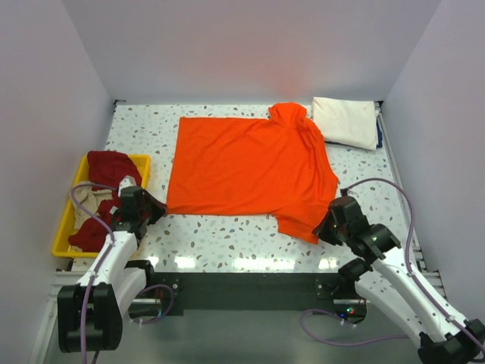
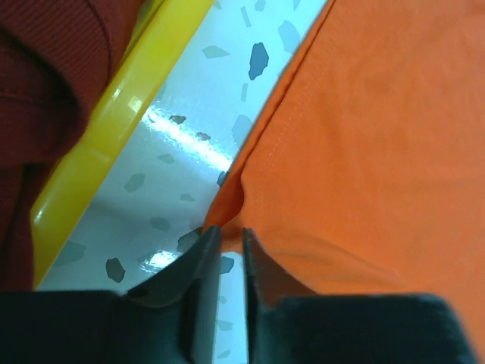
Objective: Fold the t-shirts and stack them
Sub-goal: Flatten the tshirt out, then fold the tshirt
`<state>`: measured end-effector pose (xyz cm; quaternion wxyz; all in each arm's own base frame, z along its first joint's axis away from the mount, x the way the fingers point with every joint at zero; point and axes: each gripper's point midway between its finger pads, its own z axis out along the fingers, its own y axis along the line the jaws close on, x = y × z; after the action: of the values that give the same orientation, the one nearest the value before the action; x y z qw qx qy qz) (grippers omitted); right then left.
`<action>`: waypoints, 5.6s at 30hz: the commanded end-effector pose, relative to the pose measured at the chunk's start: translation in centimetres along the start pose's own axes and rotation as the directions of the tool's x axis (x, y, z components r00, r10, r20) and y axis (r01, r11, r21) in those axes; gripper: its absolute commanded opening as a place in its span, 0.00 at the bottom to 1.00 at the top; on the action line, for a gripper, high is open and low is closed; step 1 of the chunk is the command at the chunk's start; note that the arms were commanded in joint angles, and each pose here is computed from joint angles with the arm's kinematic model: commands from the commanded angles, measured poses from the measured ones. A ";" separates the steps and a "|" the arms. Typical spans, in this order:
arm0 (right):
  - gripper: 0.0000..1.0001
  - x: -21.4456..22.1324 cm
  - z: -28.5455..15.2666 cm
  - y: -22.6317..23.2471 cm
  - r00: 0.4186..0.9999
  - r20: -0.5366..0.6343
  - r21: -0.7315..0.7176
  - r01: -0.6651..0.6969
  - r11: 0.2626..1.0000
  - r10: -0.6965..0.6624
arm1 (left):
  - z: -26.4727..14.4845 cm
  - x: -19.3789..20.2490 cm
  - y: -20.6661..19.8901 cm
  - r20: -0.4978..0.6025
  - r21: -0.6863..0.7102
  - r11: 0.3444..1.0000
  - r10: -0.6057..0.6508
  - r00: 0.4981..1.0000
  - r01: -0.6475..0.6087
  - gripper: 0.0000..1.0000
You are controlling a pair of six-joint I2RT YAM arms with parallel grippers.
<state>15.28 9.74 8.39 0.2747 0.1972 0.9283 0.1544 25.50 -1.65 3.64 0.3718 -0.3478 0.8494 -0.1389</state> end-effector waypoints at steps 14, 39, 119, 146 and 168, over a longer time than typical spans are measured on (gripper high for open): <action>0.02 -2.6 -3.0 1.5 0.997 0.012 0.029 0.077 0.997 -0.078 | -0.9 1.8 0.3 -0.012 -0.046 0.999 -0.007 1.000 0.006 0.32; 0.02 -3.8 -5.2 1.1 0.993 0.064 0.039 0.099 0.994 -0.101 | -0.3 1.7 0.6 -0.010 -0.097 0.995 0.011 1.000 -0.011 0.00; 0.00 -24.1 11.8 5.5 0.985 0.119 -0.078 -0.117 0.990 0.126 | 8.7 -8.9 -10.2 -0.087 -0.135 0.990 0.017 0.996 -0.029 0.00; 0.00 -26.7 12.1 4.9 0.975 0.133 -0.119 -0.162 0.980 0.177 | 11.2 -9.3 -11.6 -0.117 -0.106 0.993 0.041 0.992 -0.054 0.00; 0.58 -26.2 9.2 3.2 0.977 0.161 -0.007 -0.141 0.990 0.141 | 5.4 -8.7 -10.6 -0.072 -0.074 0.996 0.043 0.996 -0.048 0.48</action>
<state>44.04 3.63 11.68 0.3144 0.2626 0.8938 0.1826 40.65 -3.64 9.47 0.3256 -0.3217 0.8817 -0.1144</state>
